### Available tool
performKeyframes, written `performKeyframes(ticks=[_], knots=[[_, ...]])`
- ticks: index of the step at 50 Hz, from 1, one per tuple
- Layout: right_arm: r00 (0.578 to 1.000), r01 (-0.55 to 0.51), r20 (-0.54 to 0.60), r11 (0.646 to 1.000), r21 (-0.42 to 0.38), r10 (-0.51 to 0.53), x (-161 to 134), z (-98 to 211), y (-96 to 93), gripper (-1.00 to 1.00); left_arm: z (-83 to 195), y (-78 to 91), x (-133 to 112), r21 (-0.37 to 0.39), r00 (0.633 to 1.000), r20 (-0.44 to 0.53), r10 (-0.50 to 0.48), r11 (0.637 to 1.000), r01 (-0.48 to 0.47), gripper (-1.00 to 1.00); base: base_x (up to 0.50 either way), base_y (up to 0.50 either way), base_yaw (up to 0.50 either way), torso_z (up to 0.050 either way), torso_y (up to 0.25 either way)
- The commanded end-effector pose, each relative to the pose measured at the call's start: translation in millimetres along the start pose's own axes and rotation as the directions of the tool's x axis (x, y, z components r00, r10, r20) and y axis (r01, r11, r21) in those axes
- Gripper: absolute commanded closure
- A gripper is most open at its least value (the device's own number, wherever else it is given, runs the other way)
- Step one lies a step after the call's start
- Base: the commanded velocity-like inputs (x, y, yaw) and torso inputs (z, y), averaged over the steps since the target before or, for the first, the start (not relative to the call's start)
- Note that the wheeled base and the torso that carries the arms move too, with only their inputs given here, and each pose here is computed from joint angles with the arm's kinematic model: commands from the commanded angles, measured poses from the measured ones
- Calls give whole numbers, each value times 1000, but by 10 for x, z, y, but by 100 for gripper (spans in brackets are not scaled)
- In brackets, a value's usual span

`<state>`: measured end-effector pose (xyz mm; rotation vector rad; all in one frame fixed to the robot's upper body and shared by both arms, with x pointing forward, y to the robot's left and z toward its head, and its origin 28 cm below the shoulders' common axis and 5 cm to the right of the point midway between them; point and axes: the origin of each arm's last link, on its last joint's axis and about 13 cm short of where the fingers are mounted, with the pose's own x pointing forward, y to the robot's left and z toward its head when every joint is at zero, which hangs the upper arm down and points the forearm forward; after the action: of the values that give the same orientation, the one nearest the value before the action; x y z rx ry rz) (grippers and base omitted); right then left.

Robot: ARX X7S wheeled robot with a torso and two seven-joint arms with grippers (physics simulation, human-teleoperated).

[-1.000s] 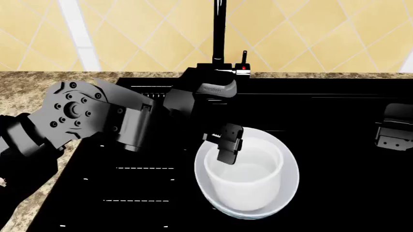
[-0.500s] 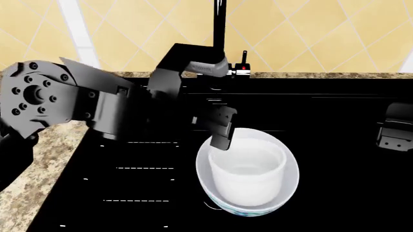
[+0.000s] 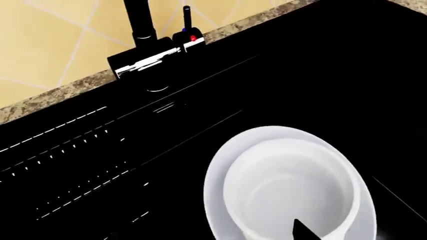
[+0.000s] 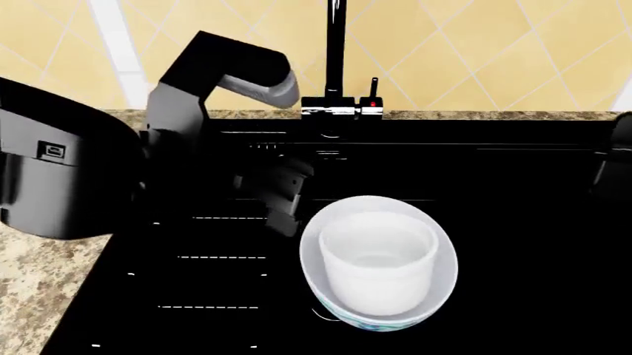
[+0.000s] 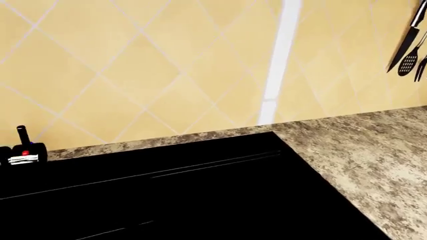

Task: Stack the bowls in the sink.

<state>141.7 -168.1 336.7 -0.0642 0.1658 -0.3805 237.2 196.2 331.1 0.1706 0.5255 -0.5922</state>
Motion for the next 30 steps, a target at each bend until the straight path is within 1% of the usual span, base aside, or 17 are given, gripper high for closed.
performKeyframes(ticks=[1, 13, 23, 30], knots=[[997, -48, 59, 999, 7, 48, -160, 96, -1, -100, -51, -6, -346, 47, 993, 86, 86, 995, -90, -100, 0, 0, 0, 0, 0], [989, -90, 120, 996, 15, 87, -373, 149, -58, -100, -63, -5, -729, 30, 954, 222, 201, 977, -213, -100, 0, 0, 0, 0, 0], [979, -117, 172, 993, 23, 112, -557, 204, -109, -100, -137, 9, -930, 14, 930, 274, 245, 966, -258, -100, 0, 0, 0, 0, 0], [966, -153, 213, 988, 17, 146, -664, 243, -97, -100, -220, -18, -1043, 7, 915, 304, 266, 960, -281, -100, 0, 0, 0, 0, 0]])
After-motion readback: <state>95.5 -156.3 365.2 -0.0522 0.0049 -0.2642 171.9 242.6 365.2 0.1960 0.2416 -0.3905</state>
